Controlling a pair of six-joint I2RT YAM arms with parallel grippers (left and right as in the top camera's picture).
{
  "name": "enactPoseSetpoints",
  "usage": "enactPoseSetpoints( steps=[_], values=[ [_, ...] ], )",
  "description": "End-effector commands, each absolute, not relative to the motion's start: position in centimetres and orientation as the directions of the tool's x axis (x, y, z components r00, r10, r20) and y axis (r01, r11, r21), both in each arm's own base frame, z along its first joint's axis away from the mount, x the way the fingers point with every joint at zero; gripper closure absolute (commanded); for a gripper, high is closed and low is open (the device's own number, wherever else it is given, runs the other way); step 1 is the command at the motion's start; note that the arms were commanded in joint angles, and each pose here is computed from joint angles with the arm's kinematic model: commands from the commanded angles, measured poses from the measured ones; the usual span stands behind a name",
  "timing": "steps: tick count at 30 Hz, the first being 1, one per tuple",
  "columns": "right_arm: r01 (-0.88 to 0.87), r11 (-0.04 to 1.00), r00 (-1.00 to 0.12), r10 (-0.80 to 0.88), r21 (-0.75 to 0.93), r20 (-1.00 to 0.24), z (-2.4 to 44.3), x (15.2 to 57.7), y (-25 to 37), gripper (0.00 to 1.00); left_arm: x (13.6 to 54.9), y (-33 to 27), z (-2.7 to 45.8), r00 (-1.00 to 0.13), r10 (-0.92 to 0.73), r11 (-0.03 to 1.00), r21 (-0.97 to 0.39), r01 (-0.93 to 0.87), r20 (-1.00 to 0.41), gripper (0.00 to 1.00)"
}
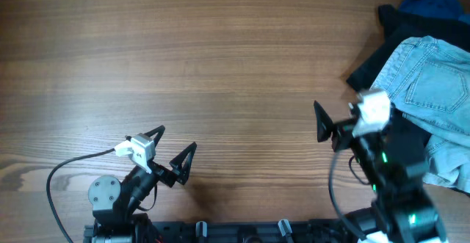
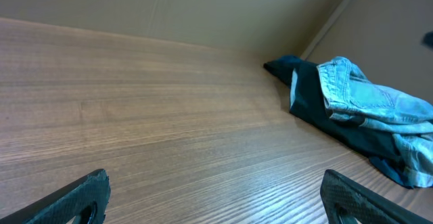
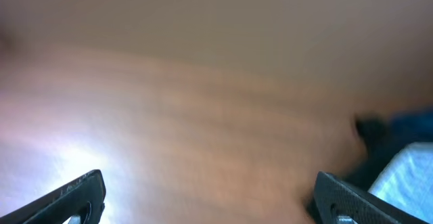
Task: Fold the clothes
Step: 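Move the right gripper forward and right toward the light-blue jeans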
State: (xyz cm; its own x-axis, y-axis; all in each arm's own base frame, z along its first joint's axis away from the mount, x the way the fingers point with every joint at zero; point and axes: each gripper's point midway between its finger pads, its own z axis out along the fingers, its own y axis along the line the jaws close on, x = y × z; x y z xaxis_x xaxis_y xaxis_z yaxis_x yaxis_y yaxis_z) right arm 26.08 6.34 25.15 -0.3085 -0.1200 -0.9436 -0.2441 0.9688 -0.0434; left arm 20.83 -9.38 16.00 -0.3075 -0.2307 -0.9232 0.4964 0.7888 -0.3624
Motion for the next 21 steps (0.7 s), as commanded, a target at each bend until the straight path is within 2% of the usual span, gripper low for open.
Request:
enactPoseSetpoints(
  steps=[1, 2, 5, 11, 17, 21],
  values=[
    [-0.104, 0.977, -0.404, -0.211, -0.185, -0.890, 27.1, 28.3, 3.6, 0.00, 20.7, -9.7, 15.7, -0.323, -0.237, 0.775, -0.379, 0.505, -0.916, 0.00],
    [-0.041, 0.970, -0.490, -0.230, -0.241, -0.841, 26.8, 28.8, 2.1, 0.00, 20.7, -9.7, 15.7, -0.322, -0.237, 0.775, -0.379, 0.505, -0.916, 0.00],
    [-0.027, 0.947, -0.636, -0.263, -0.321, -0.725, 25.2, 28.9, 0.8, 0.00, 20.7, -9.7, 15.7, -0.322, -0.237, 0.775, -0.379, 0.505, -0.916, 0.00],
    [-0.039, 0.938, -0.846, -0.215, -0.346, -0.488, 19.3, 28.4, -0.9, 0.00, 20.7, -9.7, 15.7, -0.323, -0.237, 0.775, -0.379, 0.505, -0.916, 0.00],
    [-0.031, 0.894, -0.927, -0.193, -0.447, -0.321, 16.8, 27.3, -3.7, 0.00, 20.7, -9.7, 15.7, -0.322, -0.237, 0.775, -0.379, 0.505, -0.916, 0.00],
    [-0.011, 0.856, -0.935, -0.192, -0.517, -0.298, 17.0, 27.2, -5.0, 0.00, 20.7, -9.7, 15.7, -0.322, -0.237, 0.775, -0.379, 0.505, -0.916, 0.00]
  ],
)
